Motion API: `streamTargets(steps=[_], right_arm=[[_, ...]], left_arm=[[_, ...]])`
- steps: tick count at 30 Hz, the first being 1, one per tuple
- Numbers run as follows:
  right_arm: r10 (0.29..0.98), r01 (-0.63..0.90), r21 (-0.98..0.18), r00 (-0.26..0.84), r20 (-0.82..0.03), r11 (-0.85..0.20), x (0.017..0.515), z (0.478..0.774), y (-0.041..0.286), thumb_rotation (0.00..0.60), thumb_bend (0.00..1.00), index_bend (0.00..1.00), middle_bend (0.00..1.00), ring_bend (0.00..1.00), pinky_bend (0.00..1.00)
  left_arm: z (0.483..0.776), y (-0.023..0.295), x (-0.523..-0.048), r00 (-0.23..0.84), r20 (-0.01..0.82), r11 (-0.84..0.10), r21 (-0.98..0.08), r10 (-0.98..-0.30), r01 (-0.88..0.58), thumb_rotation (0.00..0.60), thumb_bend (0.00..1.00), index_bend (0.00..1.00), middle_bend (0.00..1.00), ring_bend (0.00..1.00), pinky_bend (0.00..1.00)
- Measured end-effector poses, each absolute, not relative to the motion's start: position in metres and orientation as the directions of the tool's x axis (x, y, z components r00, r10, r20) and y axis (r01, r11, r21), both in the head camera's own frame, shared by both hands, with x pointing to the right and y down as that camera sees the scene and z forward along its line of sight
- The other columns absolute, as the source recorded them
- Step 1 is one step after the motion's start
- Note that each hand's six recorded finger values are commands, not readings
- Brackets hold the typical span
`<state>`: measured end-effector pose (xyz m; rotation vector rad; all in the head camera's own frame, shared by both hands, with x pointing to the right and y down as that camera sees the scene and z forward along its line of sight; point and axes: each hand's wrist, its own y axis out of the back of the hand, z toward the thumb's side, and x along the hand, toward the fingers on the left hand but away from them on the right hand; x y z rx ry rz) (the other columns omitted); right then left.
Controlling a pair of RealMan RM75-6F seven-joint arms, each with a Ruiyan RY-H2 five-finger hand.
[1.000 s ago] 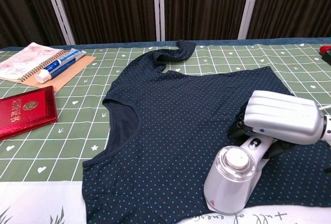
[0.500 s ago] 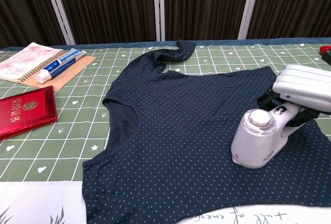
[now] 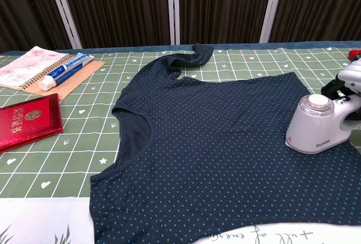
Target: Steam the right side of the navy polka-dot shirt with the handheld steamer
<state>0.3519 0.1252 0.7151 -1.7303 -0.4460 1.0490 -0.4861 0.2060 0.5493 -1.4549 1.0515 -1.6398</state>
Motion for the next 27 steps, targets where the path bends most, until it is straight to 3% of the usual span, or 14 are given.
streamTargets(steps=[27], right_arm=[[0.455,-0.089,-0.930,0.853,-0.255,-0.356,0.233,0.706,0.190,0.600,0.60,0.85,0.79,0.77,1.00]], left_arm=[[0.546,0.206,-0.488,-0.129,0.422,-0.423,-0.906,-0.897,-0.023,0.600,0.00,0.00,0.00,0.00,0.00]])
